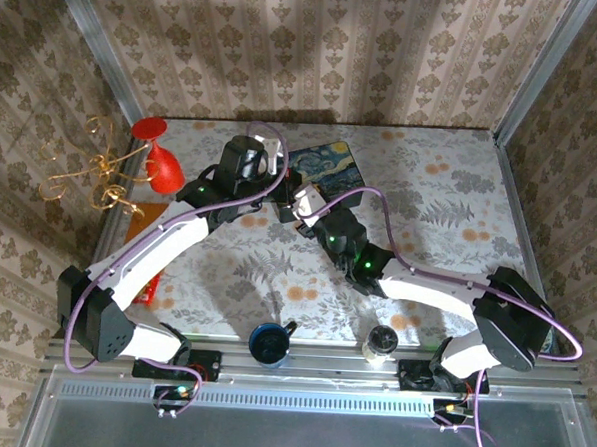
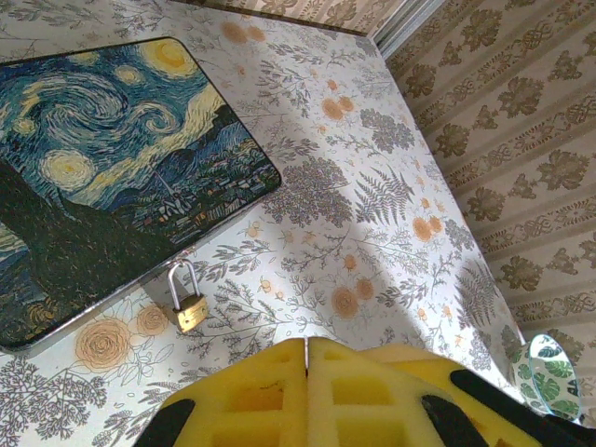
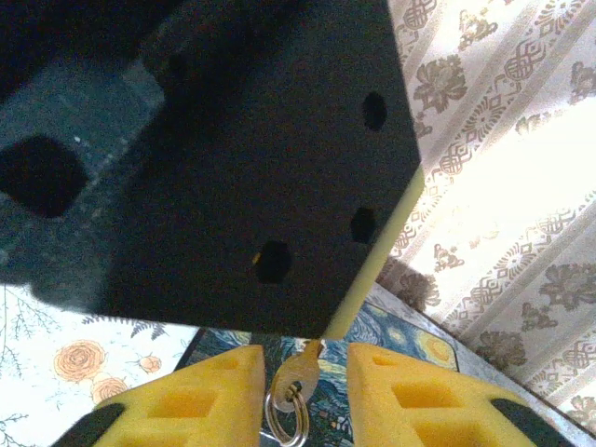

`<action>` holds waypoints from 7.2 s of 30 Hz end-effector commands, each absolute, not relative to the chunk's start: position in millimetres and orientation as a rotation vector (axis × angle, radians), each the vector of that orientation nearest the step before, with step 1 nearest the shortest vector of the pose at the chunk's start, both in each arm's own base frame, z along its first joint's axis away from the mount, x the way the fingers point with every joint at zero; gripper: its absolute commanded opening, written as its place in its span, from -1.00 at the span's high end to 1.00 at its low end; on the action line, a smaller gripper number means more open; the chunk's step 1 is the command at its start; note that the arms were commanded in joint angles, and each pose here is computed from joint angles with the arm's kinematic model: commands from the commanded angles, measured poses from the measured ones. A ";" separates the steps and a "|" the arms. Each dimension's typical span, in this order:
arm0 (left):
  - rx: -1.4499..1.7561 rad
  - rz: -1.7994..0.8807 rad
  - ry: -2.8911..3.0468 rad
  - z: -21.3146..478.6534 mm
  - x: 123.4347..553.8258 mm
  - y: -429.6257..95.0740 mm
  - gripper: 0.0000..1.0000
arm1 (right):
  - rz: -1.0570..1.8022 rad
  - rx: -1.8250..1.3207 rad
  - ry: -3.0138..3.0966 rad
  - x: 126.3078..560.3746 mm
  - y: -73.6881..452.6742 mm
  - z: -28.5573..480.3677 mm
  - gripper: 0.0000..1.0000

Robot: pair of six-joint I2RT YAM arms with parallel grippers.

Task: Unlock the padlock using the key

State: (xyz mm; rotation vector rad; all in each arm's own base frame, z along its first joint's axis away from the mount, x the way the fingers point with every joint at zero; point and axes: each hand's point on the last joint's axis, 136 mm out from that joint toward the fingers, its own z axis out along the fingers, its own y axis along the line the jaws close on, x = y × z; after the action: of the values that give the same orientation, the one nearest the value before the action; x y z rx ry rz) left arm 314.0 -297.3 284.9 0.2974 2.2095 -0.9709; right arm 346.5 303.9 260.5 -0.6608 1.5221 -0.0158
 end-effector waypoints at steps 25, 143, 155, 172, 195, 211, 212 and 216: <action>0.228 -1.109 2.033 323.9 317.8 -284.3 -0.09 | 0.077 -0.532 1.586 351.9 282.6 275.9 1.00; 0.680 -1.564 1.691 356.6 281.1 -340.5 1.00 | 1.459 -0.406 1.568 315.0 243.9 332.2 0.37; 0.689 -1.570 1.690 356.1 279.2 -341.6 1.00 | 1.475 -0.396 1.563 323.9 248.5 331.3 0.47; 0.684 -1.569 1.698 352.9 280.5 -342.2 1.00 | 1.476 -0.401 1.554 324.4 251.1 334.6 0.24; 0.666 -1.554 1.695 353.0 280.0 -338.6 1.00 | 1.408 -0.365 1.610 329.2 250.5 321.4 0.60; 0.614 -1.540 1.686 355.0 287.6 -334.8 1.00 | 1.387 -0.373 1.625 322.0 247.3 318.5 0.70; 0.613 -1.539 1.688 354.4 288.2 -334.6 1.00 | 1.387 -0.374 1.624 321.8 247.3 318.9 0.74; 0.615 -1.542 1.686 354.9 287.9 -335.0 1.00 | 1.387 -0.375 1.620 321.8 247.2 320.1 0.78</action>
State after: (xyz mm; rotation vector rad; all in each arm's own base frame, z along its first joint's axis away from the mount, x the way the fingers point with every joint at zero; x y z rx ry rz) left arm 291.6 -341.8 335.4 0.6142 1.7533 -1.5421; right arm 326.4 249.4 311.8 -0.3629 1.6513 1.4026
